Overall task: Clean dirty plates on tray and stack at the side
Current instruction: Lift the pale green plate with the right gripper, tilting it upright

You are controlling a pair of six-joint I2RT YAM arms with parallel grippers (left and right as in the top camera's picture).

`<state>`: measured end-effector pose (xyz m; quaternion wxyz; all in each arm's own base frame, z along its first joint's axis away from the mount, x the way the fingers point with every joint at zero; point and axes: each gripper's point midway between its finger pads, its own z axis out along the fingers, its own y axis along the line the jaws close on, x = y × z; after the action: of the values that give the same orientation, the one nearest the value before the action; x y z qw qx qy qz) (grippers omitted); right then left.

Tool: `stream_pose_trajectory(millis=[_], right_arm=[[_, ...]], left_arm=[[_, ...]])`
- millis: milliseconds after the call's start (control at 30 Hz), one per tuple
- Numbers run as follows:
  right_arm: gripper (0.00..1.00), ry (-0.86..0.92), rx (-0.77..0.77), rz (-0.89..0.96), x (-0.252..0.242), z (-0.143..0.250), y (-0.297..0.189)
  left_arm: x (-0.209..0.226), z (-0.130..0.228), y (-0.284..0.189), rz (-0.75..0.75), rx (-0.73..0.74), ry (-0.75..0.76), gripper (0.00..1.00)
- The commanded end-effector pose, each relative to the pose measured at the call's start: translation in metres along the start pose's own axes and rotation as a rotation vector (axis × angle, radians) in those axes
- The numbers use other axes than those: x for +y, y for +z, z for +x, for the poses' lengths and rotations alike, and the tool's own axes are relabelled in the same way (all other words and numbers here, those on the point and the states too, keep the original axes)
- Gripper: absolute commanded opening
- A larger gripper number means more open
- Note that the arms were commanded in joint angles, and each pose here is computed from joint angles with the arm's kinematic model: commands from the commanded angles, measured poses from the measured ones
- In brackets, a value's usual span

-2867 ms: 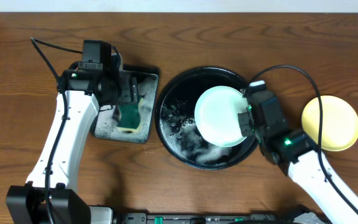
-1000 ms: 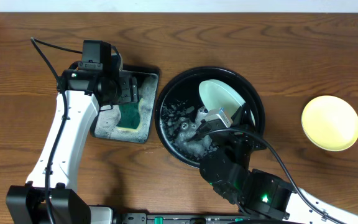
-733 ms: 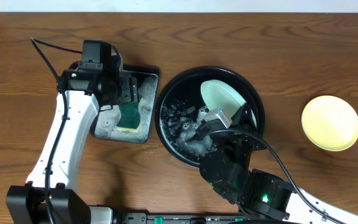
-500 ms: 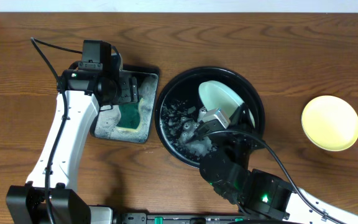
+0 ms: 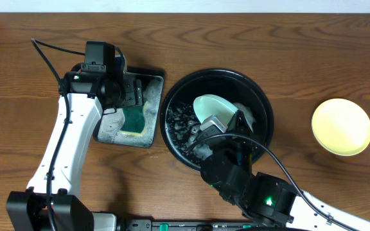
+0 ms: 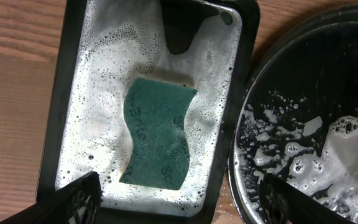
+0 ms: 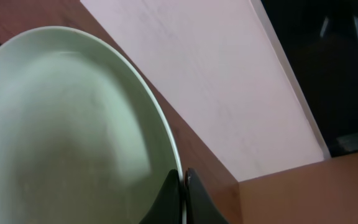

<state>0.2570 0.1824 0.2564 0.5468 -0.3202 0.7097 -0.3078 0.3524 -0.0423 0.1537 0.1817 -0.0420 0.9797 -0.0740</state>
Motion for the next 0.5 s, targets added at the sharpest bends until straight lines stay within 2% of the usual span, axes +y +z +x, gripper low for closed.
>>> stream_pose_trajectory(millis=[0, 467], right_arm=[[0.01, 0.04, 0.013, 0.012, -0.0029, 0.0029, 0.0027], [0.01, 0.034, 0.028, 0.046, -0.0086, 0.0059, 0.0024]], left_arm=[[-0.0024, -0.0053, -0.0044, 0.014, -0.014, -0.002, 0.82], [-0.0024, -0.0053, -0.0044, 0.014, -0.014, -0.002, 0.82]])
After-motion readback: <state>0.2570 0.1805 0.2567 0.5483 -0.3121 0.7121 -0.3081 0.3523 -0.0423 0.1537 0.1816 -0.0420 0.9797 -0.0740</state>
